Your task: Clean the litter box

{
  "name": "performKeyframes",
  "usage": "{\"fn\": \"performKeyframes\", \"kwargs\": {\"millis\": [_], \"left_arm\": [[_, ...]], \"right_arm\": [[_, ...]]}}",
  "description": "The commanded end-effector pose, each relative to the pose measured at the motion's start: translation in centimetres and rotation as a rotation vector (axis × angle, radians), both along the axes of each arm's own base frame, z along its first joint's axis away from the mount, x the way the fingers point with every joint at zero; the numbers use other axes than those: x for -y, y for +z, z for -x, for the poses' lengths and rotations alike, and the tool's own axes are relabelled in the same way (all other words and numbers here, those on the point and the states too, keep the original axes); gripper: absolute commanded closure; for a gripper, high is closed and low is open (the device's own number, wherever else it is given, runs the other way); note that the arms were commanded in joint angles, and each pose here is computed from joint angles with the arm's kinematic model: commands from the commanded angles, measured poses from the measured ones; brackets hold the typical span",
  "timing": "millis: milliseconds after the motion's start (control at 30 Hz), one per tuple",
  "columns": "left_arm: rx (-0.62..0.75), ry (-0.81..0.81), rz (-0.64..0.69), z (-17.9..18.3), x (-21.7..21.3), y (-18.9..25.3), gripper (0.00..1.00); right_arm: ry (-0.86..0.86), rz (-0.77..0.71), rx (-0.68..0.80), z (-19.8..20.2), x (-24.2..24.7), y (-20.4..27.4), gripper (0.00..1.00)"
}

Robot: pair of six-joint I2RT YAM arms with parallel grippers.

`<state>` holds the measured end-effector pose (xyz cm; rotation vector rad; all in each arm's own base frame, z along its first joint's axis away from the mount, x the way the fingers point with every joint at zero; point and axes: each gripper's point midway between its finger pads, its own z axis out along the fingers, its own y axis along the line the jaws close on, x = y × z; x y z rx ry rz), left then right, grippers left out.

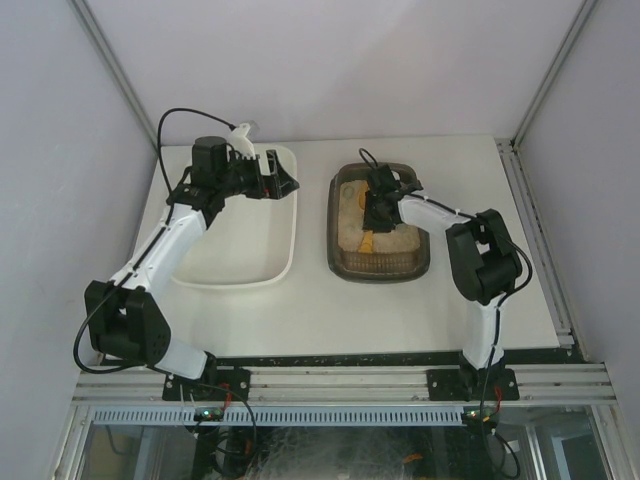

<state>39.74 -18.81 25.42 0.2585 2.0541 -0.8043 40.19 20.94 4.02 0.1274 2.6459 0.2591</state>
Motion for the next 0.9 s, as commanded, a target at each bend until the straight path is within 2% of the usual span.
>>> {"fn": "performKeyframes", "kwargs": {"millis": [0, 100, 233, 367, 600, 867], "left_arm": [[0.055, -0.021, 0.0, 0.4, -0.1, 1.1, 0.0], [0.051, -0.036, 0.004, 0.6, 0.0, 1.0, 0.0], [0.084, -0.023, -0.024, 0.4, -0.5, 1.5, 0.0], [0.126, -0.127, -0.012, 0.7, 0.5, 2.6, 0.0], [-0.077, -0.426, 0.053, 0.7, 5.4, 1.2, 0.0], [-0.139, -0.496, -0.035, -2.8, 10.3, -1.6, 0.0]], "right_arm": [[-0.001, -0.028, 0.07, -2.5, -0.6, 1.6, 0.78], [-0.006, -0.022, 0.083, -2.9, -0.3, 2.5, 1.0], [-0.007, -0.033, 0.097, -3.2, 0.1, 4.9, 1.0], [0.029, -0.043, 0.05, -2.1, -0.1, 6.5, 1.0], [0.092, -0.064, -0.059, 1.6, 0.0, 7.6, 1.0], [0.145, -0.107, -0.048, 5.7, 0.5, 11.0, 1.0]]}}
